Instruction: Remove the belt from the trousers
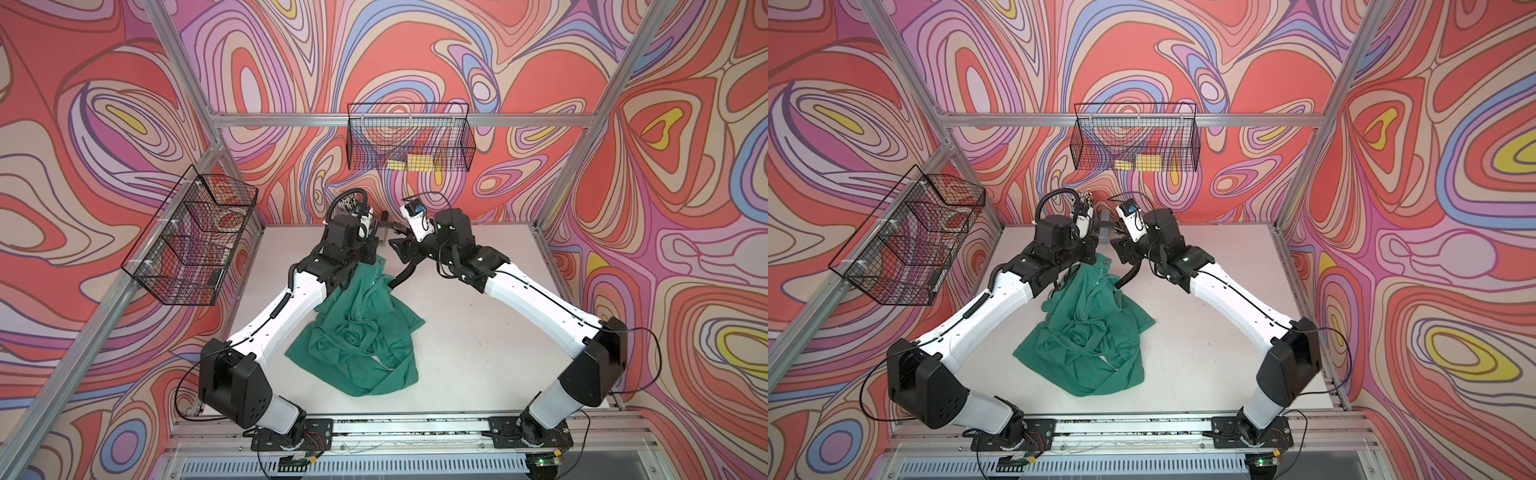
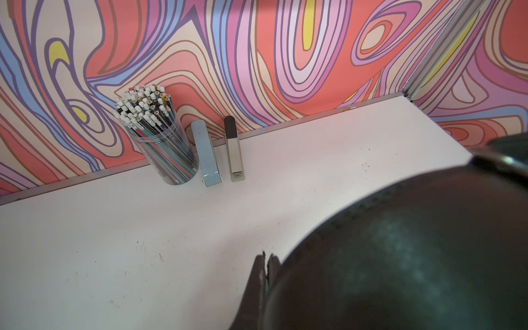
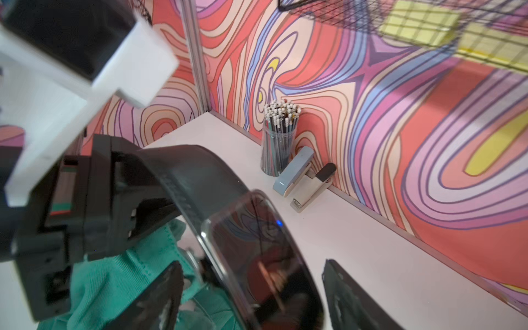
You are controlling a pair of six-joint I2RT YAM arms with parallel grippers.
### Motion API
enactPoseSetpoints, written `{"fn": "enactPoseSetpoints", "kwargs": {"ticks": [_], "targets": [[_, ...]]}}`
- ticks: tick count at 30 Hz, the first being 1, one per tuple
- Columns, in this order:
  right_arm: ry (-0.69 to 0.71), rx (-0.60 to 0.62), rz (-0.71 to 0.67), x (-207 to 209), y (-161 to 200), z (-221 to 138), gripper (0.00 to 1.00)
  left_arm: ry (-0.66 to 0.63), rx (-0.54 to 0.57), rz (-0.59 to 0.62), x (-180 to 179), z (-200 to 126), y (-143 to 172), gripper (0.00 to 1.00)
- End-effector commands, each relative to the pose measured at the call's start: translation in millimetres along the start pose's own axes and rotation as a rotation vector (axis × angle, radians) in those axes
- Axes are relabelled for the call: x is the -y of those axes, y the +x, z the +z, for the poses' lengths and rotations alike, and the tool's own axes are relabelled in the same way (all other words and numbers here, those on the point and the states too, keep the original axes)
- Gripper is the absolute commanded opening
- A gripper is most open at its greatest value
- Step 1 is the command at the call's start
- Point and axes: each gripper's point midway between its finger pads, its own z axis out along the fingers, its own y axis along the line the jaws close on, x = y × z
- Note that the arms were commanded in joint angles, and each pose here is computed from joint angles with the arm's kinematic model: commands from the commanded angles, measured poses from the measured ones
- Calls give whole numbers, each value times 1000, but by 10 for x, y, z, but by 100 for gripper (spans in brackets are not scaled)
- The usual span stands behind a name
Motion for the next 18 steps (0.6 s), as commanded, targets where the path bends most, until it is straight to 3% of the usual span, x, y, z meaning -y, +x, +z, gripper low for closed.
{"fn": "enactPoseSetpoints", "kwargs": {"ticks": [1,3,5,8,12,13,15,17,18], "targets": [[72,-41,-88,49,-31,137,80,36,55,8,85,-118,-226,0],[165,-66,-95,205,-55,267,76,55,47,9,119,-122,-205,0],[244,-71,-90,343,-110,320,67,66,41,10,137,-130,-169,0],[311,-42,-64,456,-208,303,34,76,43,5,142,-161,-96,0],[330,42,-12,488,-355,196,0,53,51,-31,84,-189,25,2],[333,73,14,492,-416,152,0,39,57,-55,49,-196,49,9],[344,135,62,525,-556,47,0,8,61,-119,-21,-182,133,35],[340,215,122,540,-748,-104,0,-16,57,-218,-99,-138,249,50],[336,250,155,557,-829,-175,0,-21,49,-257,-136,-106,319,53]]}}
